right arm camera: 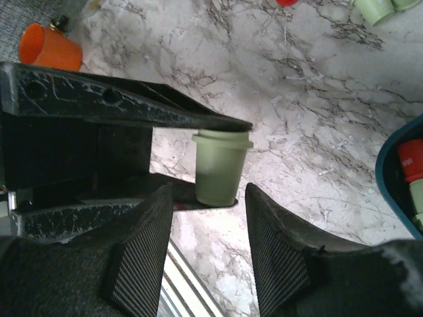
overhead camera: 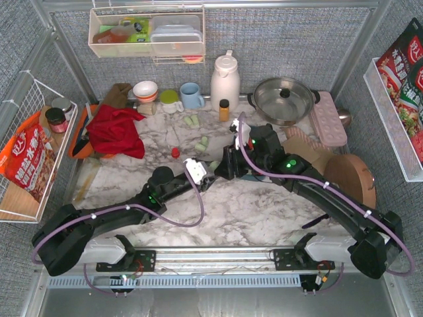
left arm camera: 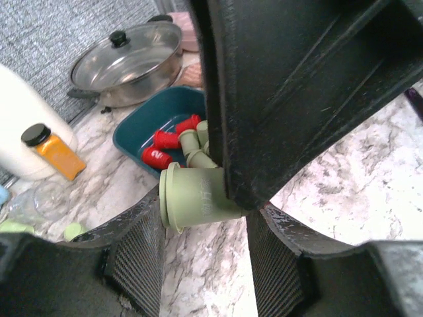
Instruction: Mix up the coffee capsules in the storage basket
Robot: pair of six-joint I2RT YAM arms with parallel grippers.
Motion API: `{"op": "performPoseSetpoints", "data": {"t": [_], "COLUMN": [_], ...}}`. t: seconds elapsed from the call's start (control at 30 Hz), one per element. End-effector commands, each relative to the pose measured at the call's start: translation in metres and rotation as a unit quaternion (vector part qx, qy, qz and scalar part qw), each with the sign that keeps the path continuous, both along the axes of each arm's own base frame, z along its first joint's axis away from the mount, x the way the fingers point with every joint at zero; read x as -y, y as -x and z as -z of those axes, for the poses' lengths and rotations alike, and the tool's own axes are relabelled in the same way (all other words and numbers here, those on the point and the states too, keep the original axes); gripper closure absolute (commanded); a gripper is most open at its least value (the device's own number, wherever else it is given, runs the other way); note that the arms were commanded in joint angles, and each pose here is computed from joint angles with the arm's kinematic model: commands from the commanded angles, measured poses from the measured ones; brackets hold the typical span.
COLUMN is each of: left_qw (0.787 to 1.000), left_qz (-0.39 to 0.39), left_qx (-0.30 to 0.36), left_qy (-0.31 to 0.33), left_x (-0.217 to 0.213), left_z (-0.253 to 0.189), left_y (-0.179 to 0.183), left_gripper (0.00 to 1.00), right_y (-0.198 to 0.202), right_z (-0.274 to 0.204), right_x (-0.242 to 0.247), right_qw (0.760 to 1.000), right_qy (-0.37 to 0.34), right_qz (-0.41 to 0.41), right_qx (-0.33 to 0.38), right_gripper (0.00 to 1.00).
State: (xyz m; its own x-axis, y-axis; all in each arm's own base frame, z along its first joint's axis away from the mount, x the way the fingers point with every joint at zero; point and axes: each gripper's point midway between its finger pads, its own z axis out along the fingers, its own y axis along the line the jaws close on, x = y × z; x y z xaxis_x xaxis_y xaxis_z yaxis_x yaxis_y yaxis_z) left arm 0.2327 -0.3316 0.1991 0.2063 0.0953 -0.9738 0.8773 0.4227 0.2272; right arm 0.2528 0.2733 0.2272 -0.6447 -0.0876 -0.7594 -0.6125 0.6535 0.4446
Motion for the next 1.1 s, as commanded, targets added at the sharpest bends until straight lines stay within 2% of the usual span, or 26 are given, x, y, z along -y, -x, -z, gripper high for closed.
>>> {"op": "performPoseSetpoints", "data": {"t": [0.0,0.17,0.4,0.47,0.57,0.63,0.67,0.7,0.8,1.07], "left_qw": [0.999,0.999,0.998,0.998,0.998,0.998,0.998,0.998,0.997,0.990], "left_qz": [0.021,0.022,0.029,0.029,0.019,-0.001,-0.013,-0.026,-0.060,-0.124], "left_qx": [0.029,0.031,0.033,0.031,0.023,0.012,0.008,0.003,-0.016,-0.036], "left_qy": [0.035,0.038,0.051,0.054,0.055,0.056,0.055,0.053,0.050,0.055], "left_x": [0.007,0.005,0.006,0.006,0.005,0.002,0.000,-0.002,-0.011,-0.043], "left_z": [-0.022,-0.022,-0.030,-0.031,-0.028,-0.025,-0.022,-0.019,-0.011,0.001], "left_y": [0.008,0.010,0.014,0.015,0.012,0.006,0.002,-0.001,-0.009,-0.010], "left_gripper": [0.71,0.71,0.71,0.71,0.68,0.48,0.18,0.03,0.01,0.01], "right_y": [0.000,-0.004,-0.004,-0.004,-0.006,-0.009,-0.012,-0.015,-0.031,-0.078], "right_z": [-0.015,-0.018,0.006,0.010,0.011,0.013,0.016,0.020,0.034,0.096], "right_x": [-0.002,0.007,-0.008,-0.012,-0.014,-0.013,-0.010,-0.006,0.015,0.100], "right_qw": [1.000,0.999,1.000,1.000,1.000,1.000,0.999,0.998,0.992,0.940], "right_qy": [-0.008,0.004,0.018,0.020,0.020,0.025,0.032,0.043,0.090,0.251], "right_qz": [0.003,0.025,0.009,0.004,0.008,0.016,0.024,0.036,0.088,0.231], "right_qx": [0.022,0.034,0.005,0.001,-0.001,-0.001,-0.001,0.000,0.007,0.009], "right_gripper": [0.48,0.48,0.50,0.56,0.72,0.81,0.85,0.89,1.00,1.00]}}
